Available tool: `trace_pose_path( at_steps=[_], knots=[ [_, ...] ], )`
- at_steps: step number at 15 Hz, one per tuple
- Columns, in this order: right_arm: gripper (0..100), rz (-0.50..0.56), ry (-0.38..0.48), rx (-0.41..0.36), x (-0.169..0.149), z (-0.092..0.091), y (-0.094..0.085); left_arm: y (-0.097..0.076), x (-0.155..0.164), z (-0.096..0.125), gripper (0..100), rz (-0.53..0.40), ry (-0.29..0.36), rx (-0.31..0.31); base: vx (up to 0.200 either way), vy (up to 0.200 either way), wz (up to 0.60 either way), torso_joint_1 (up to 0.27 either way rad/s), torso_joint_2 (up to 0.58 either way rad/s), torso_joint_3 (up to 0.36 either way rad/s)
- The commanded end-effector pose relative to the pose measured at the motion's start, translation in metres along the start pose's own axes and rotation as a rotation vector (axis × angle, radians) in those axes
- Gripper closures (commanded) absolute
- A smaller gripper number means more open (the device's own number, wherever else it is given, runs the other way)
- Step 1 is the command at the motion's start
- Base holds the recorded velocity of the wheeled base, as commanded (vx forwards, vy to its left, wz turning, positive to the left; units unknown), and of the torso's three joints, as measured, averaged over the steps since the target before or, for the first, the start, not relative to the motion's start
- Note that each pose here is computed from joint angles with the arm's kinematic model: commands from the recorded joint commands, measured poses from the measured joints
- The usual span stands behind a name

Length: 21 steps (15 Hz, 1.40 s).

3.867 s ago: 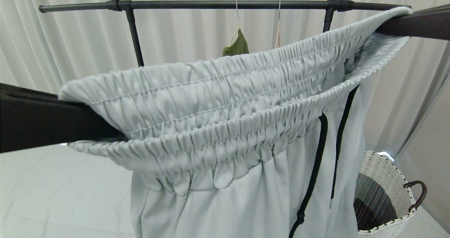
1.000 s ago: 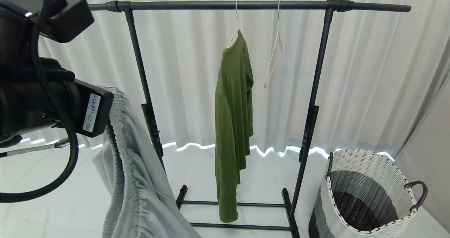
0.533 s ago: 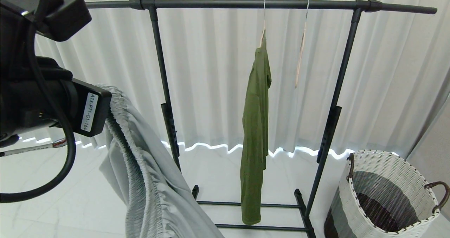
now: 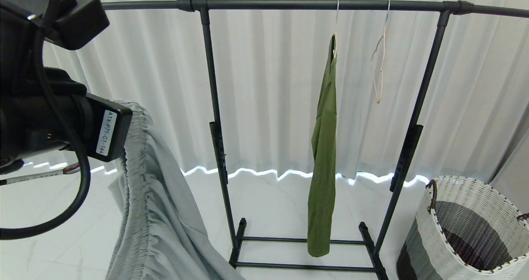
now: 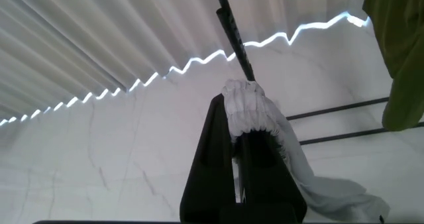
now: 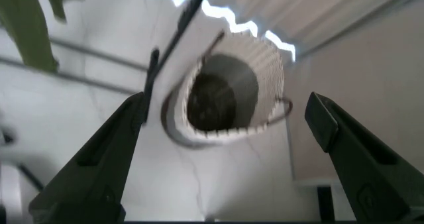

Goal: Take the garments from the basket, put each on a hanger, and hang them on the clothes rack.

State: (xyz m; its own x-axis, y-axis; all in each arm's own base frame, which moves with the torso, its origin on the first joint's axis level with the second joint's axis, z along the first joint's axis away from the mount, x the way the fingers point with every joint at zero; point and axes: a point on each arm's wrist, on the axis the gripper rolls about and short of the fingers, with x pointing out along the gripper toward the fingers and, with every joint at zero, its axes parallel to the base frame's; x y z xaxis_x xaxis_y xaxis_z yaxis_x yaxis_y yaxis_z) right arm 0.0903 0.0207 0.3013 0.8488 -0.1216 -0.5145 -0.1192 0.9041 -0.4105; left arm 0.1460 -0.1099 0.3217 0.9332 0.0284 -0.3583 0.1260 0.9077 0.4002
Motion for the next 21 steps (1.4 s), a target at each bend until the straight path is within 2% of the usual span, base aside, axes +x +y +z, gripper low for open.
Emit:
trace_pose_path(
  at_steps=[1, 5, 7, 14, 17, 19, 21],
  knots=[
    [0, -0.006, -0.032, 0.012, 0.006, -0.002, 0.003, 0.0, 0.001, 0.0, 100, 0.002, 0.002, 0.0, 0.0, 0.0, 0.0, 0.0, 0.0, 0.0],
    [0, -0.012, -0.077, 0.048, 0.007, -0.005, 0.004, 0.003, -0.003, 0.0, 100, 0.009, -0.007, -0.004, 0.0, 0.0, 0.0, 0.017, -0.09, -0.076],
    [0, -0.006, -0.087, 0.091, 0.005, -0.006, 0.004, 0.003, -0.002, 0.0, 100, 0.018, -0.004, -0.003, 0.0, 0.0, 0.0, 0.078, -0.36, -0.285],
    [0, 0.005, -0.115, 0.168, 0.004, -0.003, 0.003, 0.003, -0.003, 0.0, 100, 0.025, -0.006, -0.004, 0.0, 0.0, 0.0, 0.135, -0.45, -0.317],
    [0, 0.033, -0.115, 0.236, 0.006, -0.003, 0.004, 0.009, -0.008, 0.001, 100, 0.054, -0.018, 0.057, 0.0, 0.0, 0.0, 0.176, -0.48, -0.307],
    [0, 0.041, -0.098, 0.315, 0.011, -0.001, 0.006, 0.008, -0.008, 0.001, 100, 0.053, -0.017, 0.063, 0.0, 0.0, 0.0, 0.178, -0.49, -0.298],
    [0, 0.046, -0.075, 0.33, 0.015, -0.006, 0.009, 0.007, -0.006, 0.0, 100, 0.052, -0.011, 0.065, 0.0, 0.0, 0.0, 0.205, -0.5, -0.295]
  ],
)
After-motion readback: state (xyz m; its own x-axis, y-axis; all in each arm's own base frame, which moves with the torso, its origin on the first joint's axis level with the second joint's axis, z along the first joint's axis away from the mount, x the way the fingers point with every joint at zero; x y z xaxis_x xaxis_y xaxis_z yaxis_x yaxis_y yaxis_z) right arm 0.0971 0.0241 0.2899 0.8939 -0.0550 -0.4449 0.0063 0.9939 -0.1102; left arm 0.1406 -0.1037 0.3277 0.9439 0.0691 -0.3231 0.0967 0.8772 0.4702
